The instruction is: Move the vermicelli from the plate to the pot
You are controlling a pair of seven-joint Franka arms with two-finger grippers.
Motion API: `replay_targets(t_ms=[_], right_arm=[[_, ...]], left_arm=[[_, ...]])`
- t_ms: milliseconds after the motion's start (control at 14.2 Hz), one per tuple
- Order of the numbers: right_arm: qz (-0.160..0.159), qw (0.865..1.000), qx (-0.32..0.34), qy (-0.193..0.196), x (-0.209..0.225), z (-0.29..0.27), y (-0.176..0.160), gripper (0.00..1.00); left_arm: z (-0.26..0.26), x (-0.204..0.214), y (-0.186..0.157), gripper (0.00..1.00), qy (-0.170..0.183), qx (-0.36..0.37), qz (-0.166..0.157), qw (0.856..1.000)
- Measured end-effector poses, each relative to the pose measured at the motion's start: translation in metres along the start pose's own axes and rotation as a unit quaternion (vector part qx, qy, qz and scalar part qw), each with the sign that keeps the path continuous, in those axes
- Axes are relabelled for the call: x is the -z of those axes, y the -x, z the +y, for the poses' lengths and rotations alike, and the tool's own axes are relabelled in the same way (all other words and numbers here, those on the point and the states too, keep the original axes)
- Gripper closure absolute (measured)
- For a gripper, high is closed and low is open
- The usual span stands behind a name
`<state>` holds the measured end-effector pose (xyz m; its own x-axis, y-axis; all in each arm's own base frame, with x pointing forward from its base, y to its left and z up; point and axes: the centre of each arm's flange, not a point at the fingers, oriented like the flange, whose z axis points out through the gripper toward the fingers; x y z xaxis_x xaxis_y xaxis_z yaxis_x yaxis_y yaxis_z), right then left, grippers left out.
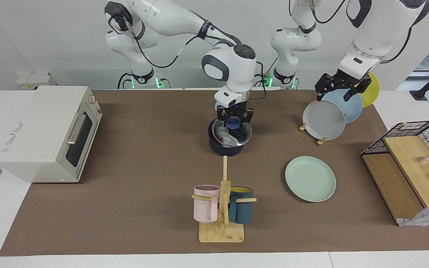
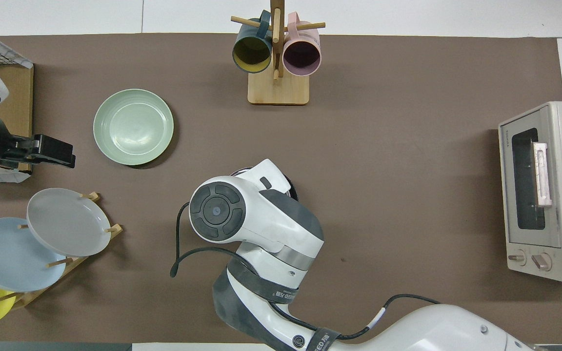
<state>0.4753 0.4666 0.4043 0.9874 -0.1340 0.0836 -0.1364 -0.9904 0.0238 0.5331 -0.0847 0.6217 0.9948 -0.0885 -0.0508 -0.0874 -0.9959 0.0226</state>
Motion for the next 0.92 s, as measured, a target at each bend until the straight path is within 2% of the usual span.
replay_targets(t_ms=[494, 918], right_arm=[[-0.003, 1.0, -0.006, 0.01, -0.003, 0.015, -0.001, 0.34], [0.007, 1.0, -0.006, -0.007, -0.006, 0.019, 0.0, 0.34]], left_arm=[[0.0, 0.0, 0.0, 0.0, 0.0, 0.0, 0.0, 1.0], [0.0, 0.0, 0.0, 0.0, 0.0, 0.0, 0.0, 1.0]])
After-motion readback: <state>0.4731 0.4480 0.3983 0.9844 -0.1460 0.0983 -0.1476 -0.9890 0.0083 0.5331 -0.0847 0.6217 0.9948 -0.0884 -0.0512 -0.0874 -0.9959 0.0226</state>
